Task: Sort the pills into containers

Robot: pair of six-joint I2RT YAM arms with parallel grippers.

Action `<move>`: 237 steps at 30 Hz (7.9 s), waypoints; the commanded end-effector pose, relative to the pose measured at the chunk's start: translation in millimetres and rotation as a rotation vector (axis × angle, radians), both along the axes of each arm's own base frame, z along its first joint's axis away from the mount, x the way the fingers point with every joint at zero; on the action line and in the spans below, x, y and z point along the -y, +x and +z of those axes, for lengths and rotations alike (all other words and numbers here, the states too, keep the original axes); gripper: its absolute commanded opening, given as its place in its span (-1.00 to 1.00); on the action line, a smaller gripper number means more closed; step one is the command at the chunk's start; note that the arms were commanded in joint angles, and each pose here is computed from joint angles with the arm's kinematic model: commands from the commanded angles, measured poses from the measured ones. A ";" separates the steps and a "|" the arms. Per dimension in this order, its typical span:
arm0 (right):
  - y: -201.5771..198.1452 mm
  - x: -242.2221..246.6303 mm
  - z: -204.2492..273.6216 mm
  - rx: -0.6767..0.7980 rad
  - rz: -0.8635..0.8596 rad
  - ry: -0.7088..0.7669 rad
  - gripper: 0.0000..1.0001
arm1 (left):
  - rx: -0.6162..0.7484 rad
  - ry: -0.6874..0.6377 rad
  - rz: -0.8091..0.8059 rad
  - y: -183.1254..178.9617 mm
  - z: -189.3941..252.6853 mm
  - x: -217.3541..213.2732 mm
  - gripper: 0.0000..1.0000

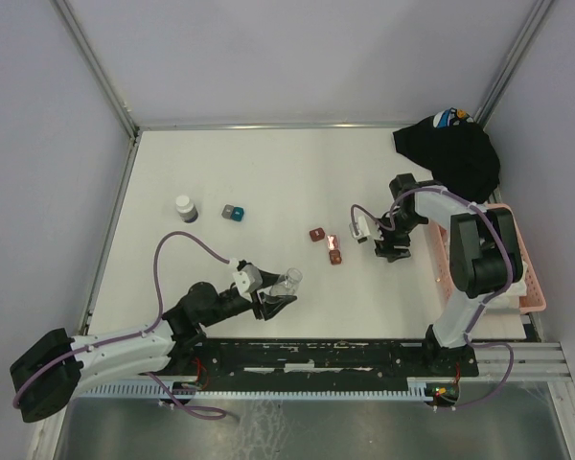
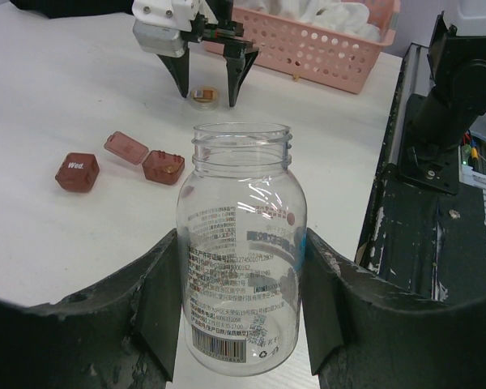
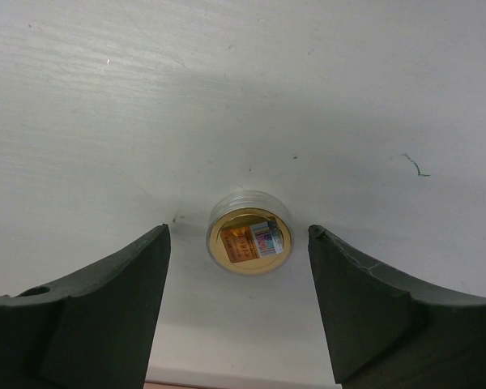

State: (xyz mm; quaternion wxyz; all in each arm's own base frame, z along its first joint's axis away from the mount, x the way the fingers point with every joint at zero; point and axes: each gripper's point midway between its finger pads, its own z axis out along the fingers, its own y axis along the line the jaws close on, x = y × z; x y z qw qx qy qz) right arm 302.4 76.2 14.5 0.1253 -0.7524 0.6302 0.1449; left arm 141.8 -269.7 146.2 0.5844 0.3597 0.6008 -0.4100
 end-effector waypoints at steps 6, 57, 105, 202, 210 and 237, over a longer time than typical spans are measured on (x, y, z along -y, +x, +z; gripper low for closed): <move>1.0 -0.4 -2.7 0.005 -0.015 -0.015 0.15 | 0.018 -0.067 0.012 1.5 17.7 0.0 -0.95; -155.2 -187.8 215.9 -0.116 0.248 0.676 -0.35 | 0.064 -0.102 -0.248 -9.5 63.1 61.7 -0.95; -102.0 -221.9 173.7 -0.282 -0.338 0.411 -0.35 | 0.126 -0.125 0.066 42.1 89.4 41.3 -0.95; -103.4 -236.0 159.1 -0.332 -0.365 0.451 -0.34 | 0.108 -0.168 0.185 61.4 83.5 33.9 -0.95; -96.8 -245.7 169.7 -0.385 -0.498 0.484 0.12 | 0.060 -0.113 0.215 65.8 58.1 31.8 -0.95; -190.1 -173.1 230.2 -0.111 0.442 0.798 0.97 | -0.018 -0.052 -0.313 -24.2 36.0 61.0 -0.95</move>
